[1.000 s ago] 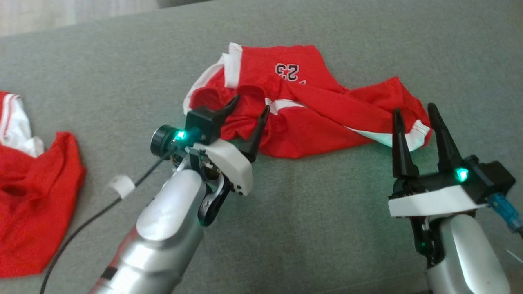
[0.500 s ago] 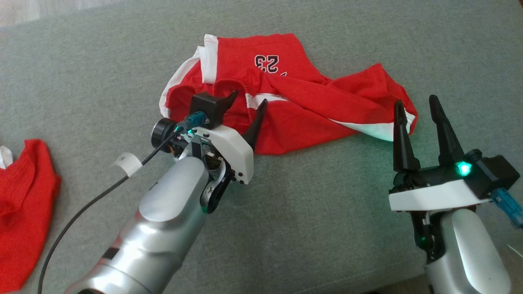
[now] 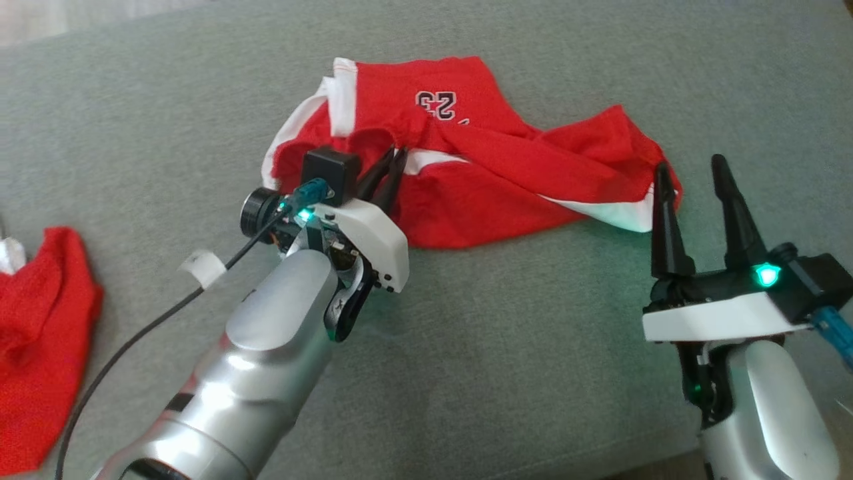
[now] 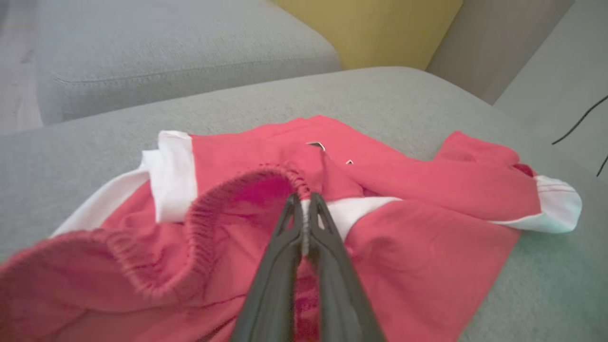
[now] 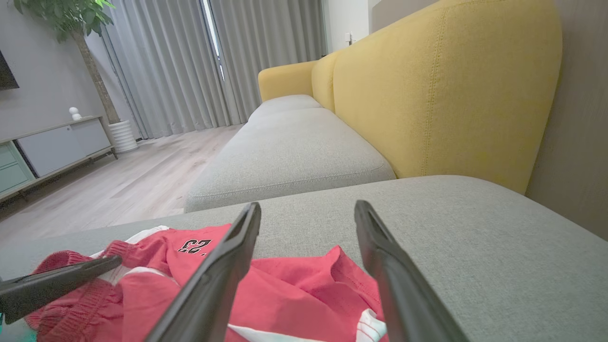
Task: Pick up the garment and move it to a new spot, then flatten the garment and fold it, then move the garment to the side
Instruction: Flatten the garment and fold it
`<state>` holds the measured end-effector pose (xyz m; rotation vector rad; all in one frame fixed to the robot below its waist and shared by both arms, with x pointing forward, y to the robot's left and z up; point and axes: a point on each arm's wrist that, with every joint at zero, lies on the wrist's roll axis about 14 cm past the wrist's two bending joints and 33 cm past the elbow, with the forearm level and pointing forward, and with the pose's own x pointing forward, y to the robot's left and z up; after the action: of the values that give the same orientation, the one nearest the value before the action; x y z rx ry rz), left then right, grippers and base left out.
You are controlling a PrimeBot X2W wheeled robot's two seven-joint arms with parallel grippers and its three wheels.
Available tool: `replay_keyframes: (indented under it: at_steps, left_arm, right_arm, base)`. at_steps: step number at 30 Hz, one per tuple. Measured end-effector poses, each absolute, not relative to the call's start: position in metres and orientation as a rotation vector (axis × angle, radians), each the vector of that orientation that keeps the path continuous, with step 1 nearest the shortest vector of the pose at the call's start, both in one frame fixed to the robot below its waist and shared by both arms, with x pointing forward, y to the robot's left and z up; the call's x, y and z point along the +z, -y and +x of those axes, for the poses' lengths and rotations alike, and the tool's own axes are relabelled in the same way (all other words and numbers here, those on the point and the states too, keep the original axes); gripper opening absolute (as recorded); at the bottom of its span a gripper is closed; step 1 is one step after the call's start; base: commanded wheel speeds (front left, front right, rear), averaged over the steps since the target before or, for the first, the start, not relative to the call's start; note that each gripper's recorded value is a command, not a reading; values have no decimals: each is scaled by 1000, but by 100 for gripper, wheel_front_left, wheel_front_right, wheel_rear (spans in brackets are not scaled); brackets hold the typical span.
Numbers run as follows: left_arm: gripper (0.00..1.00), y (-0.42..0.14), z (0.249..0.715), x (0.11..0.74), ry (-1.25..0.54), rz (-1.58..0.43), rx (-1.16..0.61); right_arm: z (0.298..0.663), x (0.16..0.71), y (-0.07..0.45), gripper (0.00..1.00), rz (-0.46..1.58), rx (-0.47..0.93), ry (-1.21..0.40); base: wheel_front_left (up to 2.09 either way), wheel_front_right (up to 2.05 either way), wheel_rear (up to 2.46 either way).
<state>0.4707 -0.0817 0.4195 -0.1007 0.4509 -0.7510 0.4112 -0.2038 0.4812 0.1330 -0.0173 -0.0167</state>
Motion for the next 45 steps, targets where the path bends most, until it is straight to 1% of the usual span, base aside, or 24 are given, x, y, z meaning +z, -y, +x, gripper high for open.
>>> replay_keyframes:
  at_steps: [7,11,16,24,35,39,45]
  left_arm:
    - [0,65,473,452,-308,-126,-727]
    - [0,46,454,455,-283,-135,-715]
    - [0,7,425,451,-280,-115,-673]
    - [0,-28,387,461,-244,-116,-604]
    - [0,-27,377,466,-184,-131,-586]
    - [0,-27,369,461,-193,-137,-581]
    - [0,-26,367,458,-194,-146,-575]
  right_arm:
    - [418,481,192,100,118,19,18]
    - [420,479,181,100,115,49,9]
    - [421,479,160,100,106,110,2]
    - [405,466,133,100,106,186,-51]
    - [393,469,135,100,91,185,-44]
    - [378,455,139,100,58,179,-90]
    - [363,424,151,100,22,148,-219]
  base:
    - [0,0,0]
    - [0,0,0]
    - [0,0,0]
    - [0,0,0]
    - [0,0,0]
    - [0,0,0]
    - [0,0,0]
